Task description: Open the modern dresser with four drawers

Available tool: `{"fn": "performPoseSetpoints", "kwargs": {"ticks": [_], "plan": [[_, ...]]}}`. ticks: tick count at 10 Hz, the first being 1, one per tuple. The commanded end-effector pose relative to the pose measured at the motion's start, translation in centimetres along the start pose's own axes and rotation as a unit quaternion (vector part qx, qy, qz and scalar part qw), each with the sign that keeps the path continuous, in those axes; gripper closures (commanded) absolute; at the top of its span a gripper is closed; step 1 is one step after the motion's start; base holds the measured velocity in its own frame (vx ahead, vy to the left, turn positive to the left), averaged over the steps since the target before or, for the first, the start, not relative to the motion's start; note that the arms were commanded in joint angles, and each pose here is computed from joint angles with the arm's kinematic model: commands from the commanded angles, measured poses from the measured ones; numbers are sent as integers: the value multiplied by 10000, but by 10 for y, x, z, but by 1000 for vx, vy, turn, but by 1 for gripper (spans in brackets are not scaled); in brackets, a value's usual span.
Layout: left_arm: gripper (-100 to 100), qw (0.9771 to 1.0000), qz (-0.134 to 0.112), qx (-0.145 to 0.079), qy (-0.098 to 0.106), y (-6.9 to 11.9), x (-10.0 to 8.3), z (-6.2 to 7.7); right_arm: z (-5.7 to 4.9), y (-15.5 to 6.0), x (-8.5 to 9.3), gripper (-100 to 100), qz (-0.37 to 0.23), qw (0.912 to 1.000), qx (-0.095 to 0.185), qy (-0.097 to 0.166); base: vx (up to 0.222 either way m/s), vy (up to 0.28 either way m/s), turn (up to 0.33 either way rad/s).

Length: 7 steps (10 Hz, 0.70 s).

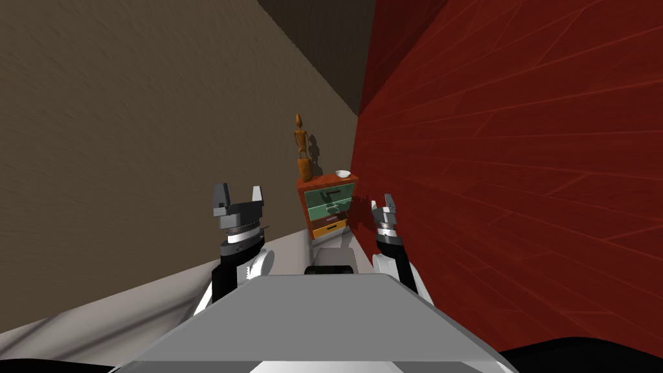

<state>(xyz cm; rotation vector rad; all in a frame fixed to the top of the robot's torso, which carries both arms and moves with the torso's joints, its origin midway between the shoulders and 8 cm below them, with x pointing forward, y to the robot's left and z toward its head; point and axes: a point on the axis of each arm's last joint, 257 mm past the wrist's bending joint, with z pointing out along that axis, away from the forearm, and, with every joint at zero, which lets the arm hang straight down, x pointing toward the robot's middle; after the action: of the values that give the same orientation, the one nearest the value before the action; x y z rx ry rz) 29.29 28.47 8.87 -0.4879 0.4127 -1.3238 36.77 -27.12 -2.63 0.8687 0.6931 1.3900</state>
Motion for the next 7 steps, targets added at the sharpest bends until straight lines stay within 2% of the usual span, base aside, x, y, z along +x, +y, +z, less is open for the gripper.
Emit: {"fn": "performPoseSetpoints", "kwargs": {"ticks": [1,7], "plan": [[0,10000,0,0,0,0,0,0,0,0,0,0,0,10000,0,0,0,0,0],[0,10000,0,2,0,0,0,0,0,0,0,0,0,10000,-2,0,0,0,0]]}}
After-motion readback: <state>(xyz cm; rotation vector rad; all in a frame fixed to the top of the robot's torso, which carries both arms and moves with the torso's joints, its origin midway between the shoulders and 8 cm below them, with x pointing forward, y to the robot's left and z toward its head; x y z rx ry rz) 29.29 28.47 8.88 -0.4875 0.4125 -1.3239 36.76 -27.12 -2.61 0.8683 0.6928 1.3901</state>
